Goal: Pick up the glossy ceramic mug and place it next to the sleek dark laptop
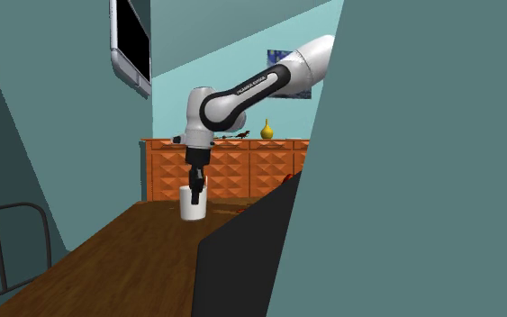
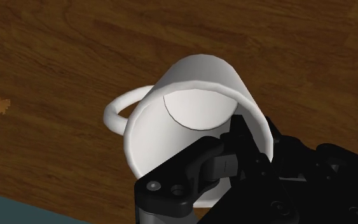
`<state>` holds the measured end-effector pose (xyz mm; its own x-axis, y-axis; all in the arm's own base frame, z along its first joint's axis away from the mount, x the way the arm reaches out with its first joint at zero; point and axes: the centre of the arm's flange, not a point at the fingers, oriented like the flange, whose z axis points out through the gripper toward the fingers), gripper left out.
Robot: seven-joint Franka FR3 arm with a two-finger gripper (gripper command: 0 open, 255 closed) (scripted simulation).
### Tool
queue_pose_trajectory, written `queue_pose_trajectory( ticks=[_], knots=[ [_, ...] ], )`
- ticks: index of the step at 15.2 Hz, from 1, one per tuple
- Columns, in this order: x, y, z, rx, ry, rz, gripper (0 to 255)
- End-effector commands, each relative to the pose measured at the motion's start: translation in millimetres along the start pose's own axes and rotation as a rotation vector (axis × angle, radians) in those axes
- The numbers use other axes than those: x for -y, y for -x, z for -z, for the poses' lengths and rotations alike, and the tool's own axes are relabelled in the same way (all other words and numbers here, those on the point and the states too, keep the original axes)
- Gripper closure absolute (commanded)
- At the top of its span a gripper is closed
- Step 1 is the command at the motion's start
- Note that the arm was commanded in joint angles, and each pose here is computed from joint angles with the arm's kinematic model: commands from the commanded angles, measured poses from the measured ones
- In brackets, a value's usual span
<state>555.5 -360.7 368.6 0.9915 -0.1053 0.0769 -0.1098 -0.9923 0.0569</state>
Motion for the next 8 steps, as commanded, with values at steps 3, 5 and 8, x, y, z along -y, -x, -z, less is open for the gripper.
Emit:
queue_pose_trajectory(
  ticks=[3,5,8],
  knots=[
    [-1.4,-1.7,21.3,0.0,0.0,0.0,255],
    [-2.0,-2.5,31.8,0.0,0.0,0.0,255],
    [-2.9,-3.7,47.6,0.0,0.0,0.0,255]
  ],
)
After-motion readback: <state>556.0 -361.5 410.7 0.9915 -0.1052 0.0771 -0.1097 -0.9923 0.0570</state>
